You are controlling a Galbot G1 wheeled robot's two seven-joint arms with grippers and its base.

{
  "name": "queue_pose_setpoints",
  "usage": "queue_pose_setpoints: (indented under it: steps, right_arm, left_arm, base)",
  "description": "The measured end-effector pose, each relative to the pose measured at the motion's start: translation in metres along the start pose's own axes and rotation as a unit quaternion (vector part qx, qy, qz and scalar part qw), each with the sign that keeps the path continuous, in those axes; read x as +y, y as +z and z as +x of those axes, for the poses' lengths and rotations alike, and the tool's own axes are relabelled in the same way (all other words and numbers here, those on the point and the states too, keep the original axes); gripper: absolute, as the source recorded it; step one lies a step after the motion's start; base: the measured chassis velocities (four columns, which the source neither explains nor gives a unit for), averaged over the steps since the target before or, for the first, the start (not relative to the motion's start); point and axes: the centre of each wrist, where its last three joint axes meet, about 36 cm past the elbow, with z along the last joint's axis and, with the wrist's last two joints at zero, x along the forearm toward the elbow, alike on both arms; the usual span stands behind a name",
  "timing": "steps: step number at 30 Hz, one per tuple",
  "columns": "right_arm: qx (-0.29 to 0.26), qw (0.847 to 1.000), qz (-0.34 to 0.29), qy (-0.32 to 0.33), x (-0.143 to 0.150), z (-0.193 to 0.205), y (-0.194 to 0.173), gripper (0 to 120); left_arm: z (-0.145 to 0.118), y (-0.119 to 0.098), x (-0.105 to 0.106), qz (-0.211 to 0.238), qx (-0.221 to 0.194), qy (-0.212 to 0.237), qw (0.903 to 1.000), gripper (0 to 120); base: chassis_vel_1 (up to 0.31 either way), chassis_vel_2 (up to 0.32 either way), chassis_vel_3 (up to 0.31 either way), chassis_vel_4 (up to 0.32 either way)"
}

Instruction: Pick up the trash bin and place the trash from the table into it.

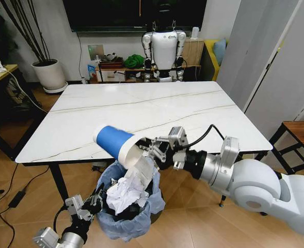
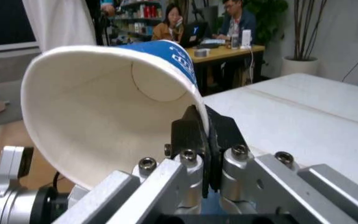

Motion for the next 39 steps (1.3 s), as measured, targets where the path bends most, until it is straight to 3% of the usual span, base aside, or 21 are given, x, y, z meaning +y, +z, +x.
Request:
queue_pose_setpoints:
  steps: [25, 39]
  right_arm:
    - [0.033, 0.999, 0.006, 0.017, -0.027, -0.028, 0.052, 0]
    - [0.031, 0.999, 0.008, 0.002, -0.022, -0.028, 0.059, 0]
  left_arm:
    - [0.001, -0.004, -0.001, 0.003, -0.01, -0.005, 0.9999, 0]
    - [0.0, -0.006, 0.0, 0.006, -0.018, -0.011, 0.9998, 0]
  base:
    - [0.0, 0.0, 0.0, 0.0]
    - [0.0, 0.0, 0.0, 0.0]
